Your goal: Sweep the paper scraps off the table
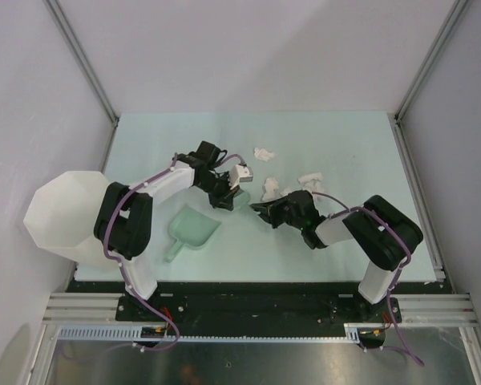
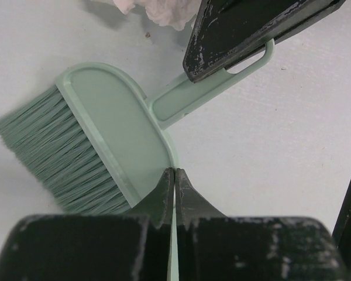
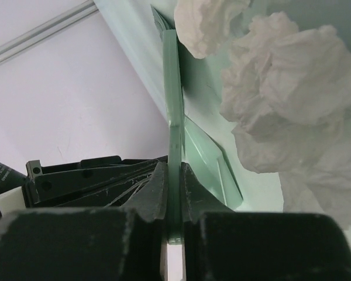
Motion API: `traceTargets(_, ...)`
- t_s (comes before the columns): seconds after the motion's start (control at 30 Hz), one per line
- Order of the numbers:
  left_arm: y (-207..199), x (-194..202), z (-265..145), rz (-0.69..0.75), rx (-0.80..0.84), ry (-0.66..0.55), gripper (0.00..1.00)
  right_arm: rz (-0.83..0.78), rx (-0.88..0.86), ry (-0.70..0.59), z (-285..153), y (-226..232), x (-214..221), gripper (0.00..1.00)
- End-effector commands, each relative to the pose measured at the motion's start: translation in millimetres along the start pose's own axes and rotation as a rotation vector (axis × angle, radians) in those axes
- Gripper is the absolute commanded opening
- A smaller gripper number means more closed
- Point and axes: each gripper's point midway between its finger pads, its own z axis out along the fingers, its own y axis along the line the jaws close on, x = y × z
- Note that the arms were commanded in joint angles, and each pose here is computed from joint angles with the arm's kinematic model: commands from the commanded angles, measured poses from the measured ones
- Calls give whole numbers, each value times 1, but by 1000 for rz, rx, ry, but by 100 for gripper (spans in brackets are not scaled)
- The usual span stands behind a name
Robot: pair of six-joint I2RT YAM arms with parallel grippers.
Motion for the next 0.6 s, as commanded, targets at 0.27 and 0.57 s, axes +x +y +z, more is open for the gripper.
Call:
traceTargets(0.27, 11, -61, -52, -99, -105, -164, 100, -527, -91, 53, -16, 55, 3, 0)
traceTargets(0.57, 18, -72, -134, -83, -460, -162, 100, -1199, -37, -3, -77, 106, -13, 0)
